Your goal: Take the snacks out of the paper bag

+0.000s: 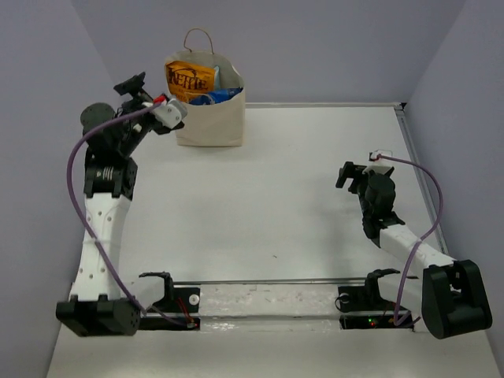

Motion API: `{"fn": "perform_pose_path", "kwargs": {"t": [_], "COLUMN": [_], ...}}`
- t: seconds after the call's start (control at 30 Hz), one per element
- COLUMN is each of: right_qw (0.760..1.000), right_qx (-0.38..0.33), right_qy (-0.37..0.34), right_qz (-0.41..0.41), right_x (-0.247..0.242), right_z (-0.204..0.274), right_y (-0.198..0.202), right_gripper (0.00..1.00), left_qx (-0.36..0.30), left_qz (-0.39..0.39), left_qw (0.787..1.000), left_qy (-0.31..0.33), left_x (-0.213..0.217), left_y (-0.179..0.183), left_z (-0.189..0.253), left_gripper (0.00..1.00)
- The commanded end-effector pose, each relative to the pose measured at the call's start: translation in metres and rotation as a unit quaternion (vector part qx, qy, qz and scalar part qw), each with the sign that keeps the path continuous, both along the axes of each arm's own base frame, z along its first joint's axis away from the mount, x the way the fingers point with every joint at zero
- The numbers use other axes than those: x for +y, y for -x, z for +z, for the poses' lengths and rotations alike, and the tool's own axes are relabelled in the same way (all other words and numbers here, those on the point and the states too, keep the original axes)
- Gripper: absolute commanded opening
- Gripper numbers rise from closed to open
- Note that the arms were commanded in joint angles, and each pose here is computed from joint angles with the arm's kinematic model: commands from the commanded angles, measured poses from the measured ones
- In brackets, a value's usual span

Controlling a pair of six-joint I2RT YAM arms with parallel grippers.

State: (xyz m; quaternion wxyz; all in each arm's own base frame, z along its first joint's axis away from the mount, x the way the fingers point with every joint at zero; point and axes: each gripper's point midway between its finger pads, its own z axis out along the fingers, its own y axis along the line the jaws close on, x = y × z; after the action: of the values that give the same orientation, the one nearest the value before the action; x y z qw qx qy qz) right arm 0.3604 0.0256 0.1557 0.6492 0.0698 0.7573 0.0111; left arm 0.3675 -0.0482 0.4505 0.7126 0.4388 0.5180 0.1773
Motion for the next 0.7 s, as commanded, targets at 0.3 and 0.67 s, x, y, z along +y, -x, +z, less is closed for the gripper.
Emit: {"fn": "perform_pose_path", "kwargs": {"t": [0.3,0.67], "right_qw": [0.999,0.999], "right_qx": [-0.027,-0.018], "right_qy": [0.011,0.018], "right_qz": [-0.014,-0.019], "right_x": [-0.006,-0.009], "right_z": [0.012,0.006], "right_y": [0.001,0.006], "right_gripper": [1.00,1.00], "left_qx": [0.085,0.102], "left_qz": [-0.055,-0.043], "left_qw": [0.993,0.994], "left_qy": [-0.067,0.003], "left_x": [-0.051,-0.069], "left_y": [-0.095,-0.153], "left_z": [-0.042,-0.037], "left_gripper": [0.99,0.55]}}
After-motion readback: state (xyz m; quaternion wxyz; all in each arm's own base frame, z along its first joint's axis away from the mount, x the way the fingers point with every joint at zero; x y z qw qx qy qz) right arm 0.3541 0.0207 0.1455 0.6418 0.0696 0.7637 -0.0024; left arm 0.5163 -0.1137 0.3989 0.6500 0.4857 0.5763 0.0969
